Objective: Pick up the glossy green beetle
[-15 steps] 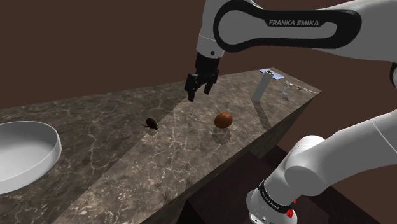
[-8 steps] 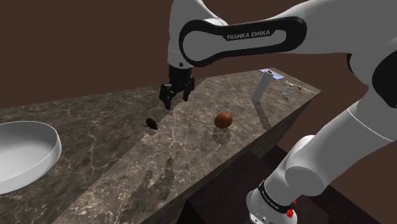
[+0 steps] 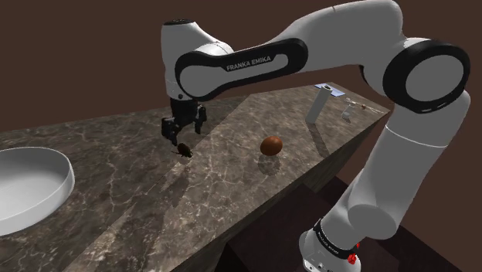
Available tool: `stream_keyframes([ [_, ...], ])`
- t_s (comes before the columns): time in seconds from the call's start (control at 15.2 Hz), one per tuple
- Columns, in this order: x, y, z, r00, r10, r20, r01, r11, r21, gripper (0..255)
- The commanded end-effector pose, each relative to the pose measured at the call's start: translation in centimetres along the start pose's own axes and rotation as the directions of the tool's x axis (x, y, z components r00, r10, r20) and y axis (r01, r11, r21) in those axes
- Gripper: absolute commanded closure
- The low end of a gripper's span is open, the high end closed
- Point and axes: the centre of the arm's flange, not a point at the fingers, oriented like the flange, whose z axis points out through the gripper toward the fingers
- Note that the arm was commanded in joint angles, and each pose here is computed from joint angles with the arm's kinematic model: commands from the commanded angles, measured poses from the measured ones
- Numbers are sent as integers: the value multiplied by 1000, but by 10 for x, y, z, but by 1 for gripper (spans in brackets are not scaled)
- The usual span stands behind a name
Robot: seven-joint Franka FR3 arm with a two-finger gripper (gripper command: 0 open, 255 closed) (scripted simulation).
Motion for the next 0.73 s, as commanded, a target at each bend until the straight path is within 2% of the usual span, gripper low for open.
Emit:
stream_keyframes([
  [0.0, 16, -15, 10, 1000, -1, 4, 1, 1000, -9, 0],
  [0.59, 18, -20, 50, 1000, -1, 4, 1, 1000, -9, 0],
  [0.66, 19, -19, 50, 1000, -1, 4, 1, 1000, -9, 255],
])
